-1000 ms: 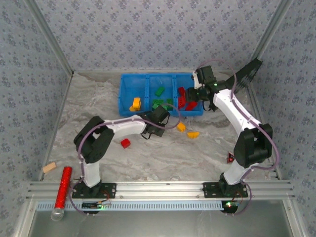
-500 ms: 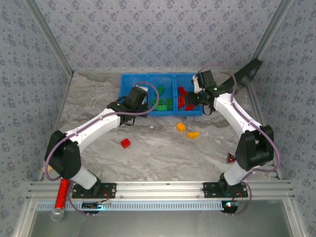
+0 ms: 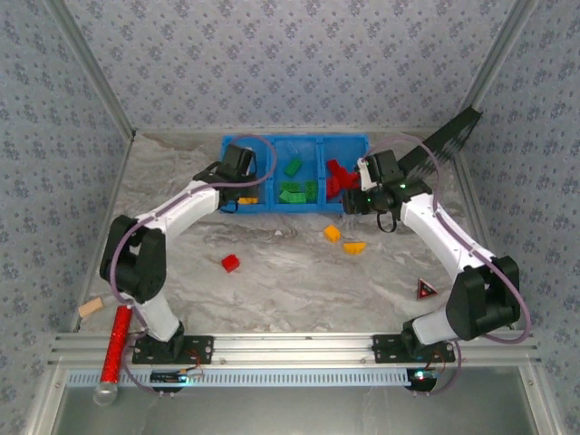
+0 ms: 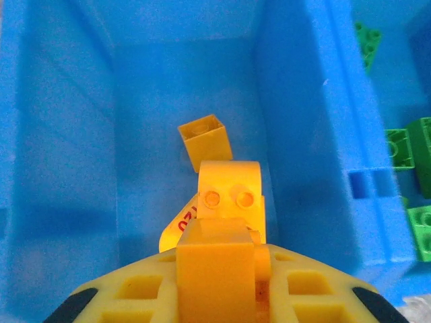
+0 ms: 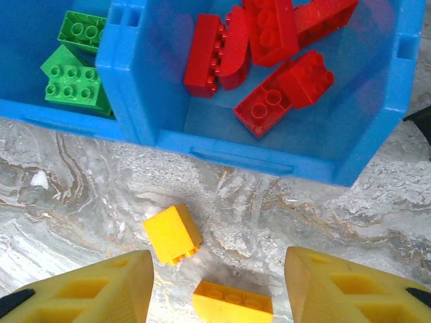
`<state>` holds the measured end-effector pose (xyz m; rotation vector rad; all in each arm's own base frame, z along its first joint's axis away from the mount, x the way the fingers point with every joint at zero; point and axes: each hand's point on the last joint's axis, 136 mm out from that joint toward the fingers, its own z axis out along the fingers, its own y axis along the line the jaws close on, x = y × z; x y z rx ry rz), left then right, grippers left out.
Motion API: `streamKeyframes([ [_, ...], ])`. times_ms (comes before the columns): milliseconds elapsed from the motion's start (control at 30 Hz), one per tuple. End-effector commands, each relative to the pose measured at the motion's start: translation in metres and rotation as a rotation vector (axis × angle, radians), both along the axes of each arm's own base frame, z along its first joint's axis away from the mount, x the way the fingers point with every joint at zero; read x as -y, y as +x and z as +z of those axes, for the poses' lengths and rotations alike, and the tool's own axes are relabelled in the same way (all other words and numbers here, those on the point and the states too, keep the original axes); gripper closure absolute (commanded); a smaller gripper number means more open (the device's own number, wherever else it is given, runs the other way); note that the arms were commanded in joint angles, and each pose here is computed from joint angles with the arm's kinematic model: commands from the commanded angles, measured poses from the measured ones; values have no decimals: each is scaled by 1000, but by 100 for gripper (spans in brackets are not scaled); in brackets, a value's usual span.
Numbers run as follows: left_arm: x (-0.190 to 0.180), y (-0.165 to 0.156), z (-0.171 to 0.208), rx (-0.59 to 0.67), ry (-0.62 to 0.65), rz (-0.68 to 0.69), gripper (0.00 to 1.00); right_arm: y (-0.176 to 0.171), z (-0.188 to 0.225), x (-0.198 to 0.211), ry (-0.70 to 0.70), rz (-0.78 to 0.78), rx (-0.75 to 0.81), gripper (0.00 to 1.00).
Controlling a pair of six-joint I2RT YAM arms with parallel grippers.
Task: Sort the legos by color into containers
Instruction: Place the lego in the container.
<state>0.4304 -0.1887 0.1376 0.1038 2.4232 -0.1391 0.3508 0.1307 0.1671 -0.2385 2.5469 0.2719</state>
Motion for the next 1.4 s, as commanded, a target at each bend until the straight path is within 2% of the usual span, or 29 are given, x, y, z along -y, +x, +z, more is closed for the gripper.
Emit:
streamKeyframes([
  [0, 11, 14, 10, 24, -51, -8, 85, 0, 0, 3, -2, -7, 2, 44],
  [333, 5, 28, -11, -14, -40, 17, 82, 3, -3, 0, 6, -5, -10, 44],
  [700, -4, 34, -17, -33, -37, 42, 62, 1, 4, 3, 0, -14, -2, 44],
  [767, -6, 34, -20, -40, -34, 49, 55, 0, 4, 3, -1, -13, -2, 44],
  [833, -8, 35, -19, -39, -34, 53, 52, -2, 5, 4, -1, -15, -1, 44],
  [1033, -10, 34, 0, 5, -41, 49, 46, -5, 7, 6, -4, -20, 4, 44],
  [1367, -12, 24, 53, 97, -84, 27, 43, -8, 15, 7, -2, -22, 22, 44],
])
